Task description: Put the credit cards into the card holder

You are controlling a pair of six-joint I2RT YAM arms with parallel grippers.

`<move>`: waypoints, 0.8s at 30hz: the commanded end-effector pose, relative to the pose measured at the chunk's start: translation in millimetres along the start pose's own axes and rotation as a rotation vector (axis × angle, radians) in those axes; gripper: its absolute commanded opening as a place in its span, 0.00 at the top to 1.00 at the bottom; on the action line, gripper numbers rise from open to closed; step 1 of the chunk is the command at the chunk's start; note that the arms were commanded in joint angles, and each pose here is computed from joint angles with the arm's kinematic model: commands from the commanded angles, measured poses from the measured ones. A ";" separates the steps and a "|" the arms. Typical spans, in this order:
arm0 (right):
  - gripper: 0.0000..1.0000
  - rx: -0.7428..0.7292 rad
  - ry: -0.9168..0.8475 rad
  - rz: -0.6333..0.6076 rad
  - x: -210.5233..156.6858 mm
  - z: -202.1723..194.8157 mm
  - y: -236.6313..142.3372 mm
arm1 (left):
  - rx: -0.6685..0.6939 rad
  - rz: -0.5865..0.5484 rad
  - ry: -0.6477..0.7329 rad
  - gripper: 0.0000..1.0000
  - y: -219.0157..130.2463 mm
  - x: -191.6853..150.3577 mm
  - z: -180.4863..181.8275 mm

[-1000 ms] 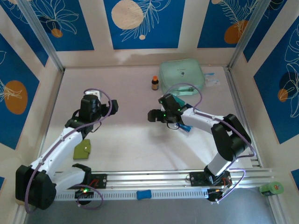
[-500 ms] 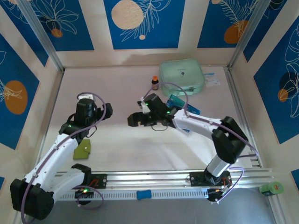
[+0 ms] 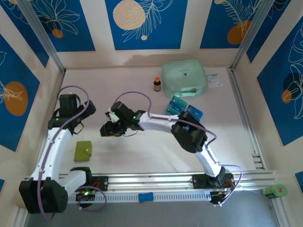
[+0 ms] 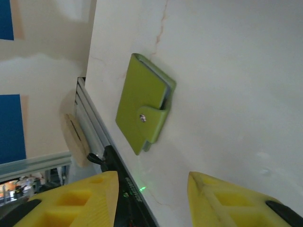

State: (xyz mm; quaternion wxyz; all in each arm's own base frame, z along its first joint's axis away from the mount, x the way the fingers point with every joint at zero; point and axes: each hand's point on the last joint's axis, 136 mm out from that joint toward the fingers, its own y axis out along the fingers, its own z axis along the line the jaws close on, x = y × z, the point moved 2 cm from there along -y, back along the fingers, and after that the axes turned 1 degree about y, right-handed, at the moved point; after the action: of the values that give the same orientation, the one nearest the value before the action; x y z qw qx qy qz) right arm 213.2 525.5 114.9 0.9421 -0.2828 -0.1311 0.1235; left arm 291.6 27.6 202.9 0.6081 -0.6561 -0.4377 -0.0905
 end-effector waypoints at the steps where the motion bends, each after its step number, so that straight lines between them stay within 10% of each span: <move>1: 0.60 0.062 0.022 0.082 -12.2 21.4 16.8 | -0.019 0.072 -0.084 0.00 5.7 -11.8 10.9; 24: 0.60 -0.053 0.031 0.151 -7.2 10.6 79.6 | -0.033 0.066 -0.136 0.00 11.0 -5.9 29.8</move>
State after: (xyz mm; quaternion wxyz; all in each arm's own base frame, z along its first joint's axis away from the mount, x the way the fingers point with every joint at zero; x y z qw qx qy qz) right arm 190.1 594.7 87.4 0.9315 -0.2980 -0.1067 0.1791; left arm 283.6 47.6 173.1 0.5682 -0.6900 -0.4479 -0.0184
